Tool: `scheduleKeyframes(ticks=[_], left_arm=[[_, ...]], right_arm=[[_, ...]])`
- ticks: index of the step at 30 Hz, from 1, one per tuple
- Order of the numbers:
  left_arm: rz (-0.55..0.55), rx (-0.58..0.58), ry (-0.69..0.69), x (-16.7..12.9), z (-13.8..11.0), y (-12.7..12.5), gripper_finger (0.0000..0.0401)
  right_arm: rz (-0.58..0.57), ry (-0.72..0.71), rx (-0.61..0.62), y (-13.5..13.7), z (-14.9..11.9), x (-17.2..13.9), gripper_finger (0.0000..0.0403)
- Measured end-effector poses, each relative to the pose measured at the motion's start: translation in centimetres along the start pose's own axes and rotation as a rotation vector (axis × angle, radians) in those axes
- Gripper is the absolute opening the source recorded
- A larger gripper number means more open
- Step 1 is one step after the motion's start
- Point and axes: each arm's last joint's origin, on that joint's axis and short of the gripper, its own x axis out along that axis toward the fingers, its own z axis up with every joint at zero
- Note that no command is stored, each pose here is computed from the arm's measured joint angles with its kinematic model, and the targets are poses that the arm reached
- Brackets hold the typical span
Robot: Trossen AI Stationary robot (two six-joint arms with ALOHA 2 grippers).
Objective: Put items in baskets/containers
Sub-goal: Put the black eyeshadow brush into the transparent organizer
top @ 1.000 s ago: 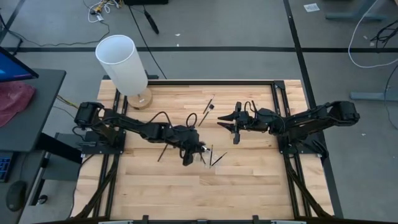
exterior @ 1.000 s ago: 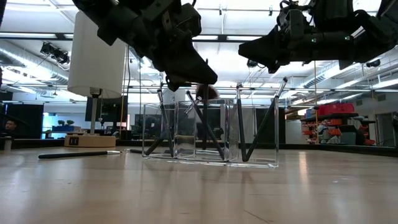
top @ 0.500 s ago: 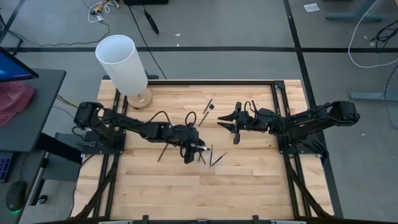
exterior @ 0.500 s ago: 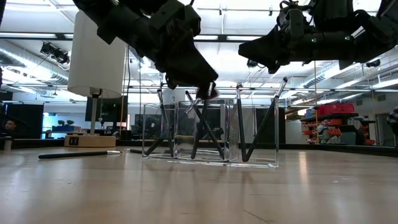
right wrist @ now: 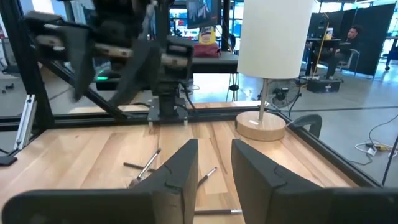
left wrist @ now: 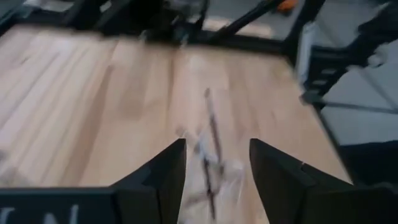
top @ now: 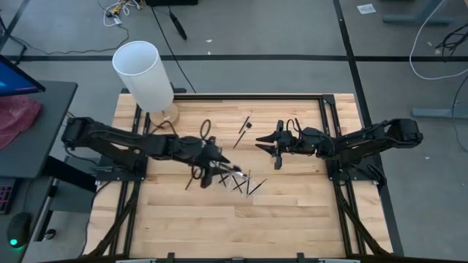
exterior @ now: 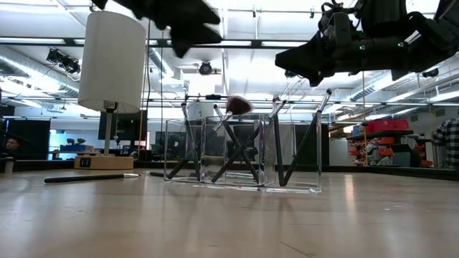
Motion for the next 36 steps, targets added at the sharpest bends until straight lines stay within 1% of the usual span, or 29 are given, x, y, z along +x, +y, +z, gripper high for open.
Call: scheduleKeyframes(ticks=[3, 7, 9, 14, 16, 18, 20, 22, 25, 27, 29, 31, 36], left_arm=[[0.109, -0.06, 0.109, -1.6, -0.8, 0.3, 0.0177], [0.345, -0.148, 0.268, -2.8, -3.0, 0.6, 0.0177], [0.453, -0.186, 0.335, -3.0, -4.7, 0.6, 0.0177], [0.593, -0.315, 0.388, -3.3, -9.5, 0.2, 0.0177], [0.639, -0.366, 0.379, -3.5, -11.5, -0.1, 0.0177], [0.662, -0.42, 0.354, -3.6, -13.6, -0.4, 0.0177], [0.648, -0.463, 0.327, -3.6, -15.5, -0.6, 0.0177], [0.629, -0.494, 0.269, -3.6, -16.9, -0.7, 0.0177], [0.588, -0.508, 0.13, -3.5, -18.1, -0.9, 0.0177], [0.567, -0.491, 0.041, -3.5, -18.6, -1.0, 0.0177], [0.57, -0.462, -0.016, -3.5, -19.1, -1.0, 0.0177], [0.589, -0.443, -0.031, -3.5, -19.4, -0.9, 0.0177], [0.634, -0.396, 0.026, -2.8, -20.6, -0.7, 0.0177]], right_arm=[[0.0, 0.003, 0.0, 0.0, 0.0, 0.0, 0.0098], [-0.013, 0.008, -0.007, 0.0, -0.1, 0.0, 0.0098], [-0.016, 0.008, -0.016, 0.0, -0.1, 0.0, 0.0098], [-0.021, 0.008, -0.027, -0.2, -0.1, 0.0, 0.0098], [-0.022, 0.008, -0.027, -0.2, -0.1, 0.0, 0.0098], [-0.022, 0.008, -0.028, -0.2, -0.1, 0.0, 0.0098], [-0.024, 0.008, -0.031, -0.2, -0.1, 0.0, 0.0098], [-0.029, 0.008, -0.031, -0.3, -0.1, 0.0, 0.0098], [-0.04, 0.008, -0.031, -0.6, -0.1, 0.0, 0.0098], [-0.049, 0.008, -0.026, -0.8, -0.1, 0.0, 0.0098], [-0.055, 0.008, -0.019, -0.9, -0.1, 0.0, 0.0098], [-0.057, 0.007, -0.014, -1.0, -0.1, 0.0, 0.0098], [-0.057, 0.004, -0.006, -1.0, 0.0, 0.0, 0.0098]])
